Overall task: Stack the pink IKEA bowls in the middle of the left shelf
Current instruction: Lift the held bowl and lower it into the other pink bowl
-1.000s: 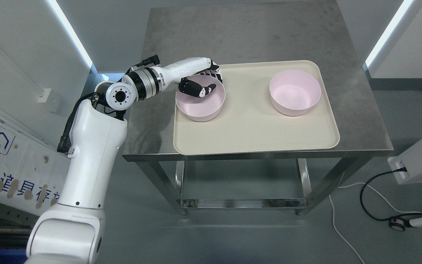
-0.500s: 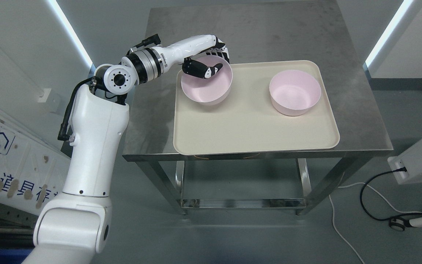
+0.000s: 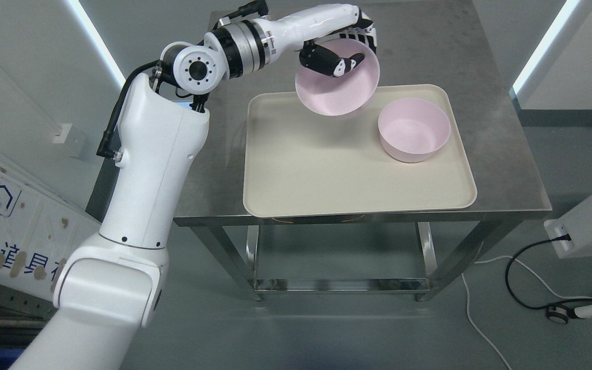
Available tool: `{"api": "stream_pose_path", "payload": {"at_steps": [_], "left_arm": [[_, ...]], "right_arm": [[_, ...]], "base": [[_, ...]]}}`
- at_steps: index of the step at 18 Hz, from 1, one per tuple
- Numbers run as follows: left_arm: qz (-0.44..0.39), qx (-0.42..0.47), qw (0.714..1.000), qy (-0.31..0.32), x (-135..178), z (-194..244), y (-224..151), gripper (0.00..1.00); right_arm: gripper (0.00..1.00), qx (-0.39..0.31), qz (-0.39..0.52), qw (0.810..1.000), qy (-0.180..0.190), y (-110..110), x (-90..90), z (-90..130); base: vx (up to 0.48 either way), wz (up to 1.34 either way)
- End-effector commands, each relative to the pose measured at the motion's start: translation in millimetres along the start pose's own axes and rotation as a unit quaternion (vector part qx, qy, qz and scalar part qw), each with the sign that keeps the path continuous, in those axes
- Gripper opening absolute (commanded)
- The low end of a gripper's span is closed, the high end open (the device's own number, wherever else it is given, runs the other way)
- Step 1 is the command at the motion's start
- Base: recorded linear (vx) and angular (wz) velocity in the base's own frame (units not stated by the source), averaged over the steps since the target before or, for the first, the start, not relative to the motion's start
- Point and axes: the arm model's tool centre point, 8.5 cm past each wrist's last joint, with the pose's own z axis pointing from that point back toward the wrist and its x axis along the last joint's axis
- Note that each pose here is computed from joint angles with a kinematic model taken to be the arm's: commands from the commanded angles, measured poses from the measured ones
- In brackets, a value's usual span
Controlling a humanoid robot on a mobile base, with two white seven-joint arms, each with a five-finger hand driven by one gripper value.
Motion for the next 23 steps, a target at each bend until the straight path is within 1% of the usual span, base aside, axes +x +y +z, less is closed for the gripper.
{"api": "stream_pose_path", "payload": {"at_steps": [1,4,7,11,16,19,23], "left_arm": [[-0.058,-0.124,0.989,-0.062,73.2,-70.4,-49.0,0.02],[-0.056,-0.131,0.989,-0.029,53.6,-77.8,-63.6,0.03],[-0.044,-0.095,0.995,0.0,32.6,-78.9,-62.9,0.04],[-0.022,-0.091,0.995,0.041,4.1,-76.2,-69.2,0.05],[-0.014,-0.078,0.995,0.053,-4.7,-74.5,-67.5,0.06],[-0.001,-0.059,0.997,0.056,-8.1,-71.2,-57.5,0.06],[0.035,-0.037,0.998,0.042,-2.8,-71.3,-50.5,0.06]], "right_arm": [[1.0,-0.008,0.002,1.0,-0.002,-11.0,2.1,0.6],[1.0,-0.008,0.002,1.0,-0.002,-11.0,2.1,0.6],[1.0,-0.008,0.002,1.0,-0.002,-11.0,2.1,0.6],[1.0,-0.008,0.002,1.0,-0.001,-11.2,1.2,0.7],[1.0,-0.008,0.002,1.0,-0.002,-11.0,2.1,0.6],[1.0,-0.008,0.002,1.0,-0.002,-11.0,2.1,0.6],[1.0,-0.008,0.002,1.0,-0.002,-11.0,2.1,0.6]], "base": [[0.0,0.0],[0.0,0.0],[0.0,0.0],[0.0,0.0],[0.0,0.0],[0.0,0.0],[0.0,0.0]]}}
